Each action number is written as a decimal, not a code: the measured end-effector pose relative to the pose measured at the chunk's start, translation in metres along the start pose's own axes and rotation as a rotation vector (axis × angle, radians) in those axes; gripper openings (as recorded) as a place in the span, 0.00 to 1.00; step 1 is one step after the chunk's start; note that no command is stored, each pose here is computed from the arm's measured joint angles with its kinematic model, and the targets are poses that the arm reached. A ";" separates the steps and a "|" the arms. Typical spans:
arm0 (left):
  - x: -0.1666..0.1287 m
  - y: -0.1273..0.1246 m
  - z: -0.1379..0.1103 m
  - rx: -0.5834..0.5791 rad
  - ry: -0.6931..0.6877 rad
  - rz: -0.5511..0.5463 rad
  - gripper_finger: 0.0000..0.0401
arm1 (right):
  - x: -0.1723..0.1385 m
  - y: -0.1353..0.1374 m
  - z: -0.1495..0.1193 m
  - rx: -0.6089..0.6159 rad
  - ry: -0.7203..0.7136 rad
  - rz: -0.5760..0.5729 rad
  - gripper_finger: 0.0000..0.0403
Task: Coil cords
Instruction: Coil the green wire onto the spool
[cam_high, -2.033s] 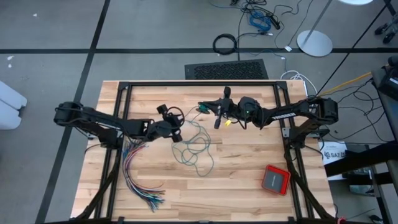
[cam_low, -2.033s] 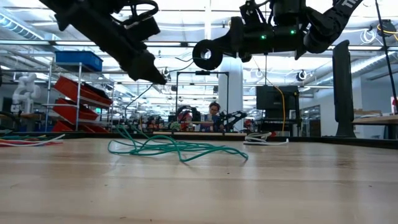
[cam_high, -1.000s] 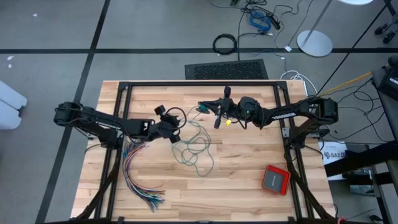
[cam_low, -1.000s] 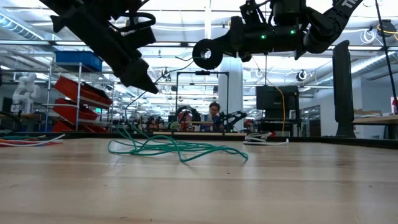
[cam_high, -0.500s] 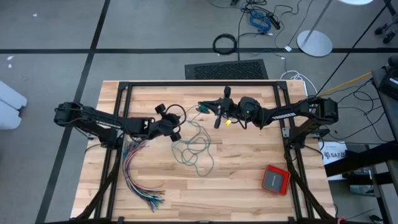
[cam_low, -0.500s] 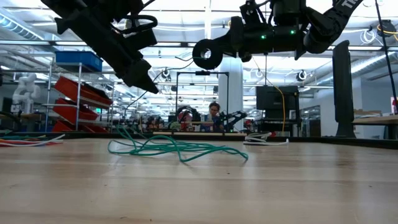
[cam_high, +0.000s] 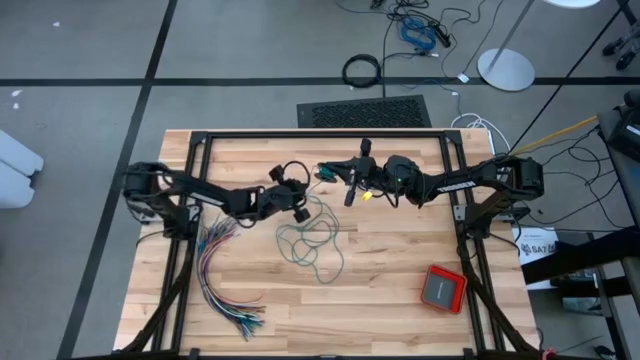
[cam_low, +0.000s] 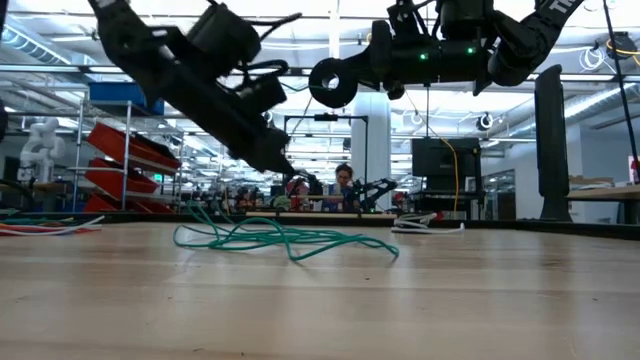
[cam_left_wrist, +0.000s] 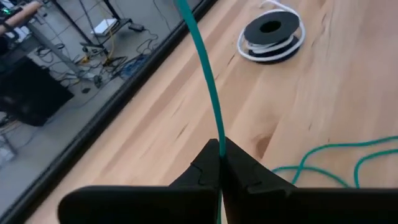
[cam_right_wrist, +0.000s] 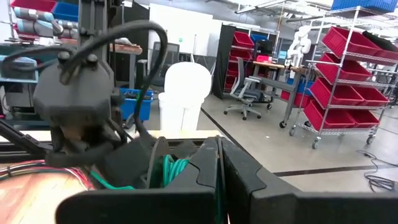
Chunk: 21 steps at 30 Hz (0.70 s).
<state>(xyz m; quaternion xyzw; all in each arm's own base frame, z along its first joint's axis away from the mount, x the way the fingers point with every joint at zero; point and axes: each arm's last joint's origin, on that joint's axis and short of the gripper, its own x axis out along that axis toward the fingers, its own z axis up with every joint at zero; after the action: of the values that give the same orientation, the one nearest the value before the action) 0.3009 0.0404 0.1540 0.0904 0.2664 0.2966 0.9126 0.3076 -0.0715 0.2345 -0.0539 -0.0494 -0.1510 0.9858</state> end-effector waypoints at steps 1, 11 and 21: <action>0.004 -0.001 -0.001 -0.006 -0.004 -0.004 0.00 | 0.000 0.000 0.000 0.000 0.000 0.000 0.00; 0.034 -0.015 0.028 -0.005 -0.082 -0.043 0.00 | 0.000 -0.002 0.000 -0.003 0.005 -0.045 0.00; 0.043 -0.022 0.046 -0.129 -0.136 -0.075 0.00 | 0.000 -0.005 -0.002 -0.040 0.030 -0.164 0.00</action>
<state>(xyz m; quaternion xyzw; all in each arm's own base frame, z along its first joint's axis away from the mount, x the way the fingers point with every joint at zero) 0.3663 0.0481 0.1672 0.0412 0.1872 0.2720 0.9430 0.3058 -0.0766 0.2333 -0.0670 -0.0357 -0.2329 0.9695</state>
